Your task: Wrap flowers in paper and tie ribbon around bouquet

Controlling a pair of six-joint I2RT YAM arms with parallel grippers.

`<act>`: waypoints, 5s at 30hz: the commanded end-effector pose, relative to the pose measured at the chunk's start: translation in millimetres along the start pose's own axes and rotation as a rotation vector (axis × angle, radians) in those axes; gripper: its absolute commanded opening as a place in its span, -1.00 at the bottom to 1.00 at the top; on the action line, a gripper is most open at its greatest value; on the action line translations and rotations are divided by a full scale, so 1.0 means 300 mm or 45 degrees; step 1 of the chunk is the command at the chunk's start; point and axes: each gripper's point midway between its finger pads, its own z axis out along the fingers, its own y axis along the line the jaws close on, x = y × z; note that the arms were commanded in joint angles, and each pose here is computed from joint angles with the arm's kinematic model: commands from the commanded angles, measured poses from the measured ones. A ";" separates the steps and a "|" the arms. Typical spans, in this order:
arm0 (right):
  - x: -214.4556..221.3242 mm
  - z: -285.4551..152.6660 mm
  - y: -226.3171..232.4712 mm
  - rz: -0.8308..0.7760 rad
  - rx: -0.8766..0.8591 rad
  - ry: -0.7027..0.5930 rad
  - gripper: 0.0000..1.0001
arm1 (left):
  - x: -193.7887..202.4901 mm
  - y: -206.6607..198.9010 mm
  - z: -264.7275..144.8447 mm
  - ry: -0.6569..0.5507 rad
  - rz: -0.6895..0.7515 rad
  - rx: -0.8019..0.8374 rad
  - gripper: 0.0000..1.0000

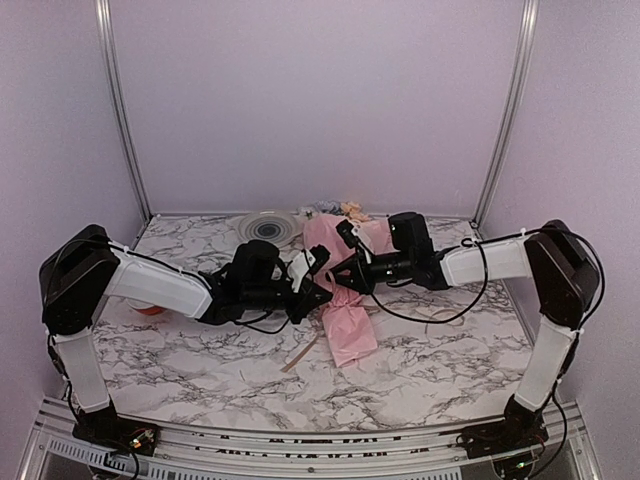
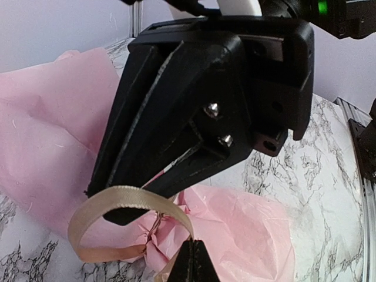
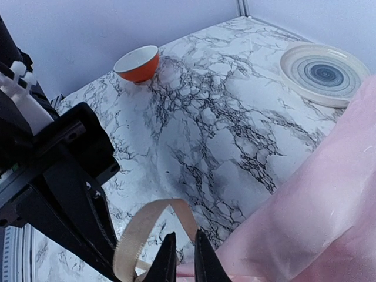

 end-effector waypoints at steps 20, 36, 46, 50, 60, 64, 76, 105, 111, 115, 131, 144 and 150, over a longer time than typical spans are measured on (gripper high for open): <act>-0.023 0.017 0.037 0.236 -0.154 -0.048 0.30 | 0.114 0.075 0.016 0.133 0.066 -0.095 -1.00; 0.017 0.088 0.047 0.272 -0.214 -0.017 -1.00 | 0.151 0.068 0.012 0.172 0.068 -0.081 -1.00; 0.043 0.080 0.050 0.279 -0.197 -0.004 -1.00 | 0.125 0.111 -0.078 0.117 -0.196 0.014 -0.20; 0.054 0.076 0.055 0.282 -0.187 -0.005 -1.00 | 0.090 0.125 -0.085 0.038 -0.283 0.065 -0.11; 0.091 0.083 0.050 0.302 -0.173 0.012 -1.00 | -0.022 0.197 -0.067 -0.201 -0.464 0.109 0.40; 0.101 0.086 0.043 0.304 -0.163 0.010 -1.00 | 0.004 0.201 -0.038 -0.186 -0.520 0.129 0.43; 0.108 0.093 0.040 0.302 -0.163 0.015 -1.00 | 0.028 0.231 0.009 -0.153 -0.605 0.106 0.37; 0.023 -0.165 -0.089 0.345 0.421 0.122 -0.18 | 0.007 0.224 0.002 -0.157 -0.528 0.067 -1.00; 0.289 -0.569 -0.318 0.656 1.289 0.408 -0.16 | -0.005 0.199 0.008 -0.146 -0.455 -0.019 -1.00; 0.406 -0.711 -0.342 0.695 1.530 0.514 -0.03 | -0.018 0.175 0.004 -0.142 -0.386 -0.064 -1.00; 0.580 -0.704 -0.380 0.930 1.524 0.552 -0.14 | 0.015 0.142 0.031 -0.040 -0.269 -0.132 -1.00; 0.689 -0.643 -0.398 1.190 1.268 0.406 -0.63 | 0.012 0.143 0.026 -0.021 -0.224 -0.144 -1.00; 0.632 -0.664 -0.416 1.165 1.243 0.342 -1.00 | 0.016 0.137 0.021 -0.006 -0.192 -0.151 -1.00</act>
